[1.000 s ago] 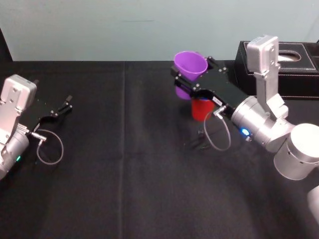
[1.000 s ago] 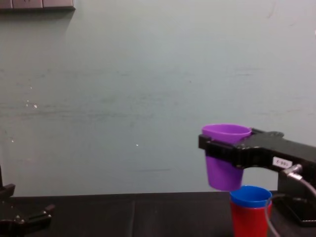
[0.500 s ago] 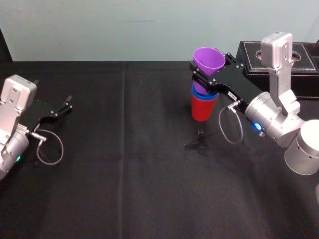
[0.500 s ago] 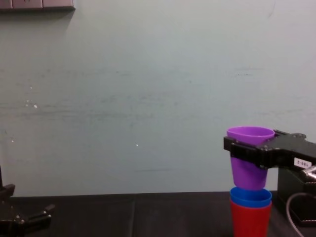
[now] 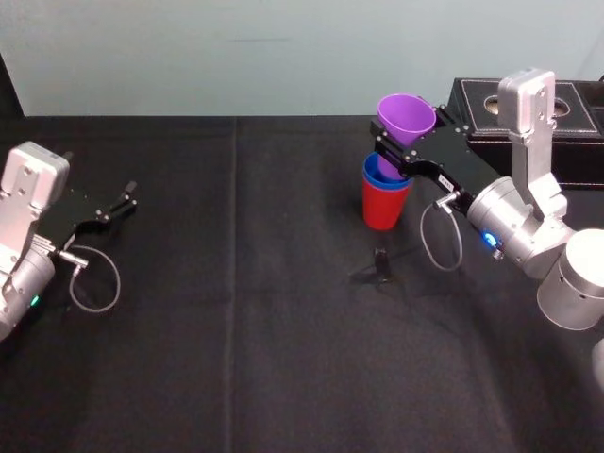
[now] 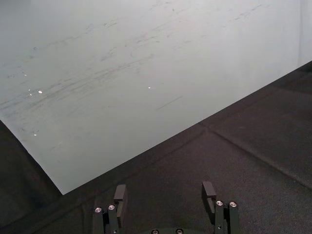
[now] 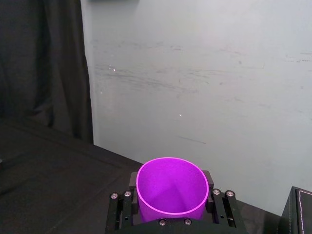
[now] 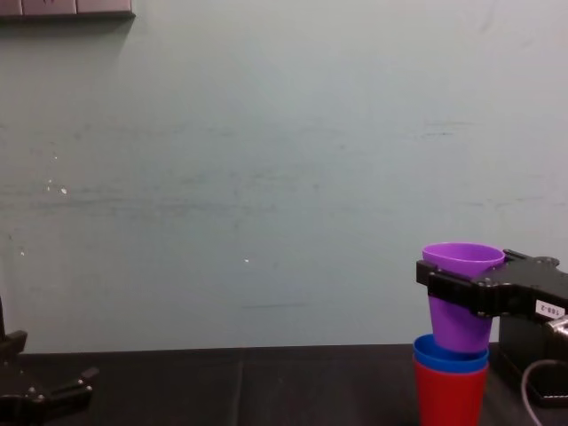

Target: Stack the three plastic cups sequentially using one hand.

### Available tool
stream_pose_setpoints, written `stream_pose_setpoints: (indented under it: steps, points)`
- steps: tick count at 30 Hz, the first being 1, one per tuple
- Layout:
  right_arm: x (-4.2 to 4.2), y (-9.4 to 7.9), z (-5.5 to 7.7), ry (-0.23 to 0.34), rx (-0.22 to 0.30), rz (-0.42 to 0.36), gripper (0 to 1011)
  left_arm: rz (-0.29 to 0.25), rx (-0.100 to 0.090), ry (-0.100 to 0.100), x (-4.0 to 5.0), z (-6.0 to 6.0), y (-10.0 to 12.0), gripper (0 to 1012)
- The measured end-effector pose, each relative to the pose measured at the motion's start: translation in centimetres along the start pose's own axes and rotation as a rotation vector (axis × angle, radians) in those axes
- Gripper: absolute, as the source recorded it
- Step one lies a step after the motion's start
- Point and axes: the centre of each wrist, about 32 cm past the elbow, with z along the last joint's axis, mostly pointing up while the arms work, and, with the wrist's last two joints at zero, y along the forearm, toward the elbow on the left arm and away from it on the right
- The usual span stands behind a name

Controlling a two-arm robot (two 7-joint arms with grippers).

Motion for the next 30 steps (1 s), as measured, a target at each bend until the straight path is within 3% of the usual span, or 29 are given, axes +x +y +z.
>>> stream_pose_setpoints:
  steps: [15, 30]
  points:
    - [-0.38, 0.5, -0.8, 0.002, 0.003, 0.007, 739, 0.0, 0.0, 0.0, 0.0, 0.0, 0.0, 1005]
    - [-0.19, 1.3, -1.2, -0.002, 0.005, 0.003, 739, 0.0, 0.0, 0.0, 0.0, 0.0, 0.0, 1005]
